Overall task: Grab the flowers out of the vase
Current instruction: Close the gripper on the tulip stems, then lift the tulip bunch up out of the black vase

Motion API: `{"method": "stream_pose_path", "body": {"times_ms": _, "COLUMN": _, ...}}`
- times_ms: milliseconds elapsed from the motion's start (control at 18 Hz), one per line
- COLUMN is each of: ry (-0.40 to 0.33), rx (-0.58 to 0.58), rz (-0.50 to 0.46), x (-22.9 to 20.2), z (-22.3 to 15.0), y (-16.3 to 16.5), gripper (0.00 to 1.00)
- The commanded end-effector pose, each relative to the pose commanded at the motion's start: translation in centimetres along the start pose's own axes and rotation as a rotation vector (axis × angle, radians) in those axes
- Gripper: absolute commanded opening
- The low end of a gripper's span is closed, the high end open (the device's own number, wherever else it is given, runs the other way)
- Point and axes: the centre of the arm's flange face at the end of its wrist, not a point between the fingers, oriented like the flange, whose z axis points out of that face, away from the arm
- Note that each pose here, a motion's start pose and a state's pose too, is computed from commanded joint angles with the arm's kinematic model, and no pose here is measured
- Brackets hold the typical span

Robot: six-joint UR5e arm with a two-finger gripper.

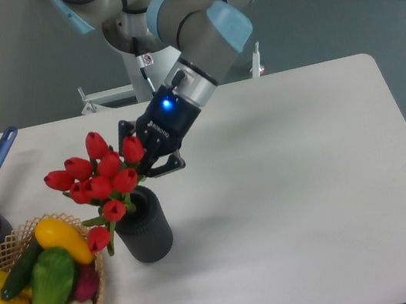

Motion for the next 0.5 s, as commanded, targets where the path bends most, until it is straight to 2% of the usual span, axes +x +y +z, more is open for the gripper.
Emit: {"method": "stream_pose_path", "body": {"times_ms": 500, "ry": -0.039, "rx": 0.107, "rz": -0.095, "x": -2.1, "z": -4.2, "y": -7.2, "gripper": 0.00}}
